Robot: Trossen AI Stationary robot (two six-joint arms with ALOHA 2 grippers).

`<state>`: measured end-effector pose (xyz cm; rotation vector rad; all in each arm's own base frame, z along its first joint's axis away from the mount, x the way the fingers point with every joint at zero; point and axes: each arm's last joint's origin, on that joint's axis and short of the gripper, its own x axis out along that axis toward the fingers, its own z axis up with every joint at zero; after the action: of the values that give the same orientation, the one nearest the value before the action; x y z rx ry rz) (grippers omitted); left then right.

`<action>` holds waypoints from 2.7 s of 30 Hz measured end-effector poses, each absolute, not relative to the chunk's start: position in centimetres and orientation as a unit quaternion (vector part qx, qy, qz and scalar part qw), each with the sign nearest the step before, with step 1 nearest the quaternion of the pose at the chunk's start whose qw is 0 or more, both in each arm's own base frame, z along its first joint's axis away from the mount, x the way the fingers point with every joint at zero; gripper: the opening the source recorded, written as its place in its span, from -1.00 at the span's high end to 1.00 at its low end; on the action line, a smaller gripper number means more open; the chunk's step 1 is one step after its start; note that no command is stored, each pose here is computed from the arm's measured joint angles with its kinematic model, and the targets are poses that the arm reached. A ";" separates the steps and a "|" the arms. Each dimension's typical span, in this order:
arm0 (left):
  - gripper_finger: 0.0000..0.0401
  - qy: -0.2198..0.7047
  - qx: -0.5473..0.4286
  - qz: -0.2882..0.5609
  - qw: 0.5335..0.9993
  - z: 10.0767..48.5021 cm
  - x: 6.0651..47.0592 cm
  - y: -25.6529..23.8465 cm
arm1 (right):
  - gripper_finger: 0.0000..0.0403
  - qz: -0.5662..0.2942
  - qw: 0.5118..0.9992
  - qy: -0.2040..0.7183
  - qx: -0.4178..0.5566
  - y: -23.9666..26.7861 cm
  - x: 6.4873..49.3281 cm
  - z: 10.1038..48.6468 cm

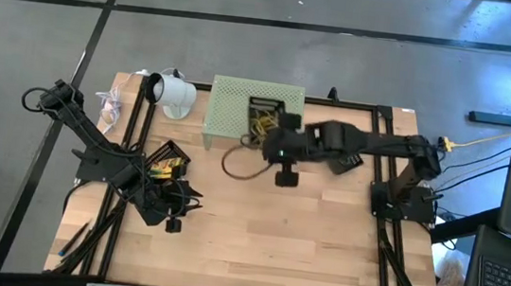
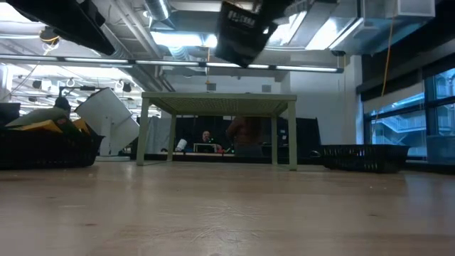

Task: Pick & Place Office Desk Supplies
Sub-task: Put the bottom right black bin on the shelf, then put the top black bin on the shelf

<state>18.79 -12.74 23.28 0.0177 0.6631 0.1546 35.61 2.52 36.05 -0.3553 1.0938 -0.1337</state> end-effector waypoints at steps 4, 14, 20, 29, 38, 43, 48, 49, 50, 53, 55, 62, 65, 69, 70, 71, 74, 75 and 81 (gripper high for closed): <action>0.37 0.327 0.022 0.072 0.942 23.3 18.8 -12.7 | 0.95 -0.054 0.859 0.480 -0.172 0.4 37.0 36.2; 0.37 0.322 0.038 0.072 0.943 23.3 18.8 -12.7 | 0.95 -0.117 0.841 0.509 -0.143 -5.0 39.5 33.0; 0.37 0.322 0.038 0.072 0.943 23.3 18.8 -12.7 | 0.95 -0.118 0.837 0.524 -0.106 -7.8 39.7 31.7; 0.37 0.322 0.039 0.071 0.943 23.3 18.8 -12.7 | 0.95 -0.096 0.847 0.516 -0.084 -8.2 39.8 31.7; 0.37 0.323 0.038 0.071 0.943 23.3 18.8 -12.7 | 0.95 -0.090 0.858 0.500 -0.080 -8.3 40.5 31.4; 0.37 0.322 0.038 0.071 0.943 23.3 18.8 -12.7 | 0.95 -0.090 0.856 0.502 -0.080 -8.3 40.6 31.2; 0.37 0.322 0.038 0.071 0.943 23.3 18.8 -12.7 | 0.89 -0.100 0.858 0.500 -0.065 -8.3 40.6 31.2; 0.37 0.322 0.037 0.071 0.943 23.3 18.8 -12.7 | 0.88 -0.104 0.858 0.499 -0.059 -8.4 40.6 31.2; 0.37 0.322 0.038 0.071 0.943 23.3 18.8 -12.7 | 0.87 -0.106 0.859 0.498 -0.056 -8.4 40.6 31.2; 0.37 0.322 0.038 0.071 0.943 23.3 18.8 -12.7 | 0.85 -0.112 0.859 0.498 -0.048 -8.5 40.6 31.2; 0.37 0.322 0.038 0.071 0.943 23.3 18.8 -12.7 | 0.85 -0.112 0.859 0.498 -0.047 -8.5 40.6 31.2; 0.37 0.322 0.038 0.071 0.943 23.3 18.8 -12.7 | 0.84 -0.112 0.859 0.498 -0.047 -8.5 40.6 31.2; 0.37 0.322 0.038 0.071 0.943 23.3 18.8 -12.7 | 0.81 -0.112 0.859 0.498 -0.047 -8.5 40.6 31.2; 0.37 0.323 0.037 0.071 0.943 23.3 18.8 -12.7 | 0.65 -0.112 0.859 0.498 -0.047 -8.5 40.6 31.2; 0.37 0.322 0.037 0.071 0.943 23.3 18.8 -12.7 | 0.60 -0.112 0.859 0.498 -0.047 -8.5 40.6 31.2; 0.37 0.323 0.037 0.071 0.943 23.3 18.8 -12.7 | 0.55 -0.112 0.859 0.498 -0.047 -8.5 40.6 31.2; 0.37 0.325 0.036 0.067 0.943 23.3 18.8 -12.7 | 0.39 -0.123 0.855 0.501 -0.056 -8.2 40.1 31.8; 0.37 0.326 0.035 0.064 0.942 23.3 18.8 -12.8 | 0.34 -0.130 0.852 0.503 -0.061 -8.0 39.7 32.2; 0.37 0.329 0.032 0.060 0.942 23.3 18.8 -12.8 | 0.20 -0.178 0.824 0.536 -0.039 -6.8 36.6 35.8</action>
<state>18.80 -12.80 23.29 0.0645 0.6711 0.1215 36.59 -6.77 35.83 -0.0821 1.1399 -0.3788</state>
